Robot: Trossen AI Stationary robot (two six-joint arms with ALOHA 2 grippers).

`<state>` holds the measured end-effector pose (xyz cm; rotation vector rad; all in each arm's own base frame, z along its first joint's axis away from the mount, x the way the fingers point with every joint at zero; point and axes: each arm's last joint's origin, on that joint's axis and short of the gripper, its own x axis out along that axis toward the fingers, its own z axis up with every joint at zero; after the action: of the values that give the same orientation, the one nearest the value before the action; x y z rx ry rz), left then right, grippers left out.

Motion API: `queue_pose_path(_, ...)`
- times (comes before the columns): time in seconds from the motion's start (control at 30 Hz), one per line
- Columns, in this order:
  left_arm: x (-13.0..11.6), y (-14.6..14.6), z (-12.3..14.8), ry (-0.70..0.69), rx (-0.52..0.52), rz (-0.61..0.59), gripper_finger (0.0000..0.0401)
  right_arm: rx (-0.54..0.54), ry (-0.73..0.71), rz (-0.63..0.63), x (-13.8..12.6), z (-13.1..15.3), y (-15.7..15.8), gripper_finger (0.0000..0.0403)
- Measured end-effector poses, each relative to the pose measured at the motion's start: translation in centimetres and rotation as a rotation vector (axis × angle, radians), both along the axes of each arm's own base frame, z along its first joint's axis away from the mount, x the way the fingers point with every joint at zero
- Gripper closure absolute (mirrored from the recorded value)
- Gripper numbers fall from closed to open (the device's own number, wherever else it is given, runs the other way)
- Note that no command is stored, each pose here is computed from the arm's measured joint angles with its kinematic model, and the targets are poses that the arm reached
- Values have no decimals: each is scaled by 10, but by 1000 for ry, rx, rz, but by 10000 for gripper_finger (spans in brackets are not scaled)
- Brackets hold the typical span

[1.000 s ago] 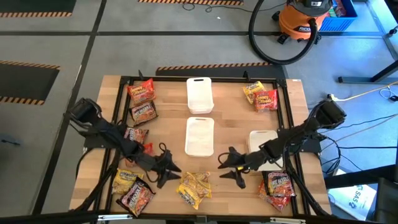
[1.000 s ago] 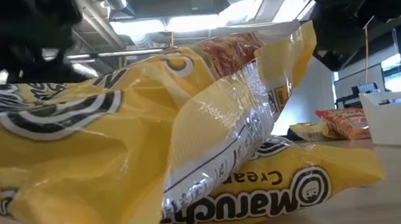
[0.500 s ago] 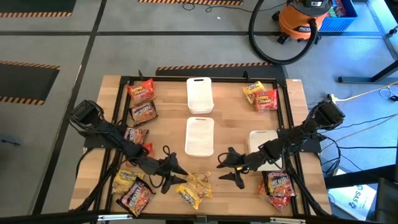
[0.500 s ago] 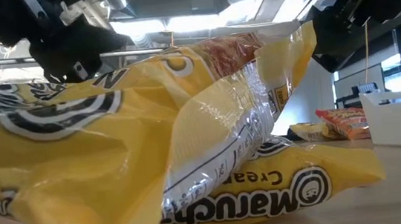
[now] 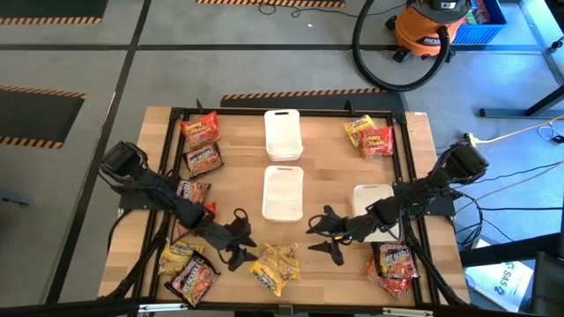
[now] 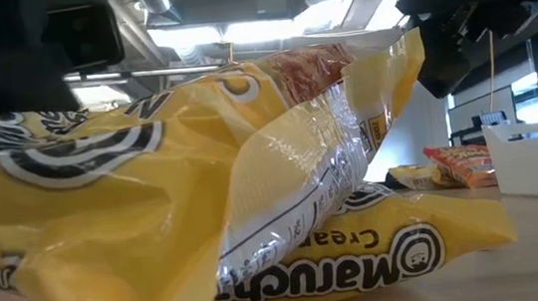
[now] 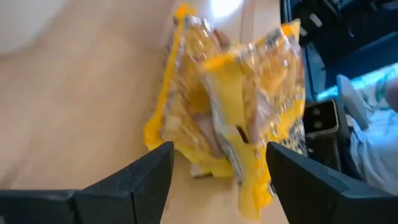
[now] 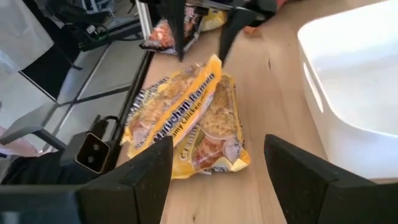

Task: Sort Maruchan noodles
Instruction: Put the yellow noodle pack into the top white bin

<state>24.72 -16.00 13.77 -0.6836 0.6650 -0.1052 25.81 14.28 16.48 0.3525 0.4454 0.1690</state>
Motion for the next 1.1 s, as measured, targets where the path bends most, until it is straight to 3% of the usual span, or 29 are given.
queue_pose_path(0.23,1,-10,-14,39,-85,-36,153,8,15,13,14,-10,9,166)
queue_pose_path(0.37,6,-14,-16,-9,-137,-56,153,1,1,59,30,-8,20,166)
queue_pose_path(0.8,15,-14,-34,-53,-169,-21,156,63,105,82,66,-14,43,166)
queue_pose_path(0.93,16,-13,-35,-65,-151,-25,179,61,118,90,70,-20,45,166)
queue_pose_path(1.1,18,-14,-32,-114,-139,-43,240,58,117,90,70,-20,45,166)
